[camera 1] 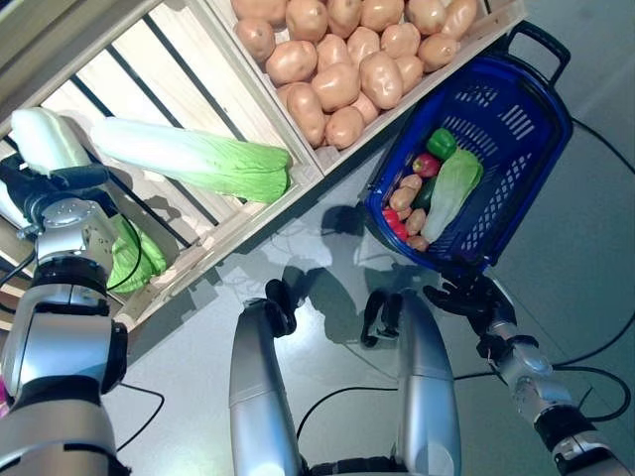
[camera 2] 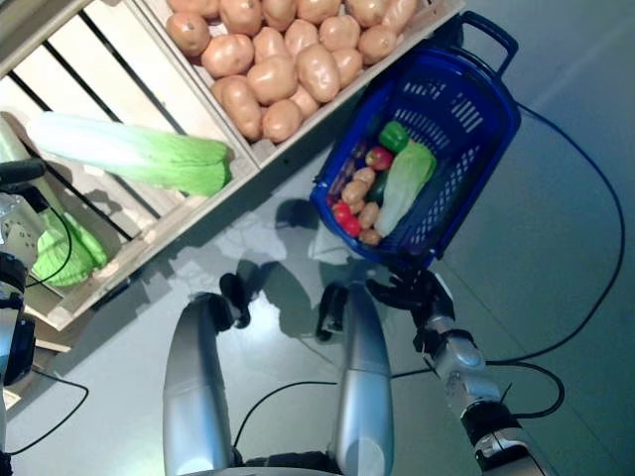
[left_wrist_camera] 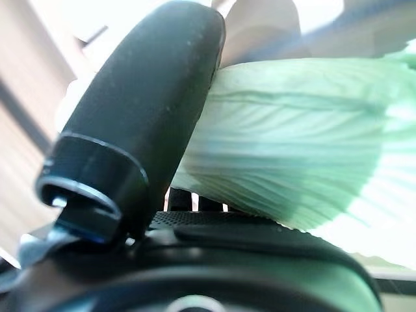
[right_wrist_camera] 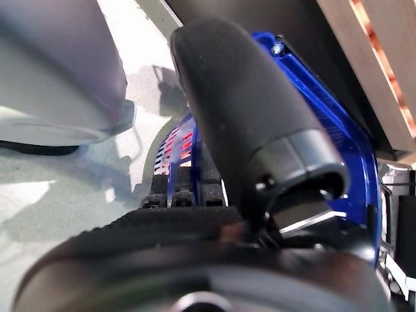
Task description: Put vegetables into the basket
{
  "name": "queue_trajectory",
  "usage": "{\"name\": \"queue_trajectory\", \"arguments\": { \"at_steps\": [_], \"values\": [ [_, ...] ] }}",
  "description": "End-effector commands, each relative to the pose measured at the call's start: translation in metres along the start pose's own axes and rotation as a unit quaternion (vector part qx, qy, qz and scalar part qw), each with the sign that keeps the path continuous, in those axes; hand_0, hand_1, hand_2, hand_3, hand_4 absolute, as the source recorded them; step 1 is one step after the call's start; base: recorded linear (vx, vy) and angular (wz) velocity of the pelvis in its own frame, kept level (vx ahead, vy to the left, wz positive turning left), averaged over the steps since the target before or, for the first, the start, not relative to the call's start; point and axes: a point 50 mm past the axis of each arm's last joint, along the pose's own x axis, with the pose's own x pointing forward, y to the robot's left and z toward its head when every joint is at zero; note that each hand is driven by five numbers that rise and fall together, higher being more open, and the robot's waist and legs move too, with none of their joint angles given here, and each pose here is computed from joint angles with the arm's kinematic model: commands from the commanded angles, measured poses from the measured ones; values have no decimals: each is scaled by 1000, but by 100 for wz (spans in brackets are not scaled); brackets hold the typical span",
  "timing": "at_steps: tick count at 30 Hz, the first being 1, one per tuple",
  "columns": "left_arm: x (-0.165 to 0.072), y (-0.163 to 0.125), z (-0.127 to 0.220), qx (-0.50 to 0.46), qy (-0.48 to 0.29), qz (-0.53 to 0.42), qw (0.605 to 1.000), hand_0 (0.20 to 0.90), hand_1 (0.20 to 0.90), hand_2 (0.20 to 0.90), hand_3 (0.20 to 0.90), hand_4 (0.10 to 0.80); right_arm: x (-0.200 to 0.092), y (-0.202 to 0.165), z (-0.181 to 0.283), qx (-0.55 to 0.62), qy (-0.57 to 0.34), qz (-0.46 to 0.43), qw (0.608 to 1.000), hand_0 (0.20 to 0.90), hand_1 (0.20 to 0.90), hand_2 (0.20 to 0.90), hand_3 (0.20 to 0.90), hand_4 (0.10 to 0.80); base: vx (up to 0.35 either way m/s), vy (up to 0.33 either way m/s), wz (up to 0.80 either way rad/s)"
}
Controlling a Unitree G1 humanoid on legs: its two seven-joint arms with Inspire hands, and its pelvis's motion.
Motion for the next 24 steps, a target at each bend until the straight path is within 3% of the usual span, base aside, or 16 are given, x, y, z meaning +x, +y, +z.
{"name": "queue_trajectory", "arguments": {
  "at_steps": [1, 5, 13, 19, 24],
  "values": [
    [6, 26, 60, -97, -130, 22, 987, 300, 300, 300, 300, 400, -4, 2, 18, -6, -57, 29, 998, 900, 900, 900, 900, 800, 39, -4, -12],
    [-1, 16, 40, -70, -141, -20, 987, 300, 300, 300, 300, 400, -7, 13, 8, 3, -48, 40, 998, 900, 900, 900, 900, 800, 13, -37, -10],
    [-21, -3, -5, -117, -122, -149, 974, 300, 300, 300, 300, 400, -14, 37, -11, 31, -42, 43, 998, 900, 900, 900, 900, 800, 13, -77, 1],
    [-41, 3, -50, -148, -103, -201, 963, 300, 300, 300, 300, 400, -21, 56, -25, 55, -38, 59, 996, 900, 900, 900, 900, 800, 44, -117, 1],
    [-90, -9, -94, -149, -105, -323, 929, 300, 300, 300, 300, 400, -26, 73, -30, 62, -43, 83, 994, 900, 900, 900, 900, 800, 101, -132, 7]
  ]
}}
